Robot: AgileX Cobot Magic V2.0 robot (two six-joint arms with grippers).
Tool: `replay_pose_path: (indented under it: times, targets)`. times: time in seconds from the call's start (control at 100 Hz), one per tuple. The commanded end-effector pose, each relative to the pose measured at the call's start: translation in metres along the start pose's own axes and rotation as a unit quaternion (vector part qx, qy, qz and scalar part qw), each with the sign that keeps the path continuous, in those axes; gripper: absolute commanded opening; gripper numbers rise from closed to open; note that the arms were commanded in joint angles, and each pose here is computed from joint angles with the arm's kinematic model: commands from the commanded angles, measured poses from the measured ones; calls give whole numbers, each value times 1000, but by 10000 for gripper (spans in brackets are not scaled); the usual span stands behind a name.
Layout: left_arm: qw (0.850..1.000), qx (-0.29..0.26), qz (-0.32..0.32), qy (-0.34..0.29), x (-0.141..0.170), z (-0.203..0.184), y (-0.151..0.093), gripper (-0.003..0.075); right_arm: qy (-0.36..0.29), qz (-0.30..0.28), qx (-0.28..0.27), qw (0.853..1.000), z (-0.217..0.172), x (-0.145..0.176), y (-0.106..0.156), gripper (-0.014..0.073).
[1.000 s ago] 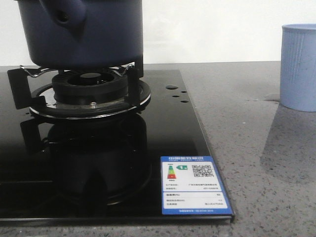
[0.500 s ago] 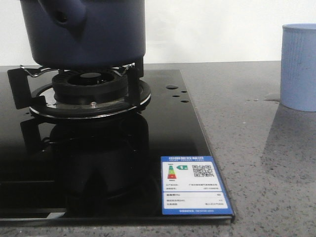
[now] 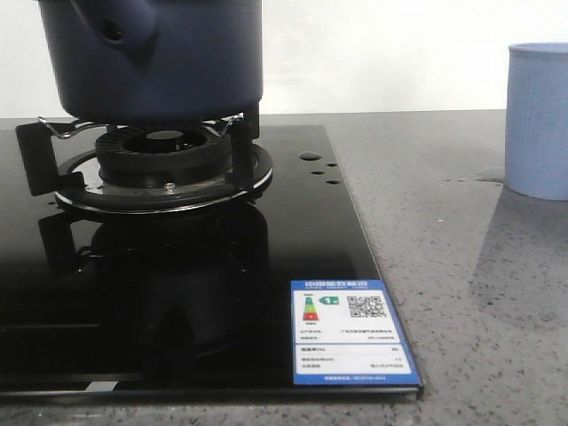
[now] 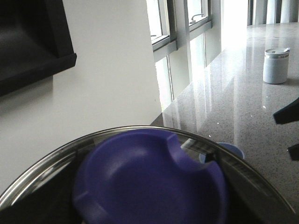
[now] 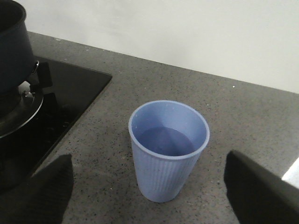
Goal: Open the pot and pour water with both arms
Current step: 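Move the right gripper toward the light blue cup on the counter, then close the right gripper around the light blue cup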
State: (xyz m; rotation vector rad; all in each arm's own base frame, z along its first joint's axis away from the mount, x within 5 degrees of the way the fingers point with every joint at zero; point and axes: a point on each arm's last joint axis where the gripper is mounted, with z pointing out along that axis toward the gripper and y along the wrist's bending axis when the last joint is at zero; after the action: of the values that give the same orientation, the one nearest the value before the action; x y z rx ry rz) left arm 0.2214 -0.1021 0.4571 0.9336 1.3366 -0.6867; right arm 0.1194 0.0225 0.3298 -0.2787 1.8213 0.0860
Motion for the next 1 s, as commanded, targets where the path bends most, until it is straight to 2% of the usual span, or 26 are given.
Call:
replay_pose_path:
  times: [0.0, 0.21, 0.43, 0.57, 0.99]
  targets:
    - [998, -5, 5, -62, -33, -15, -16, 211, -79, 49, 29, 995, 7, -4, -6, 594]
    - [998, -5, 7, -69, -39, -21, -22, 211, -58, 62, 35, 996, 28, 11, -7, 594]
    - [998, -5, 4, -69, -39, -21, -22, 211, -88, 49, 22, 995, 54, 6, 2, 594]
    - [998, -3, 4, -69, -39, -21, -22, 211, -83, 46, 24, 995, 70, 9, 4, 594]
    - [998, -1, 4, -68, -39, -21, -22, 211, -81, 43, 46, 995, 85, 19, 1, 594]
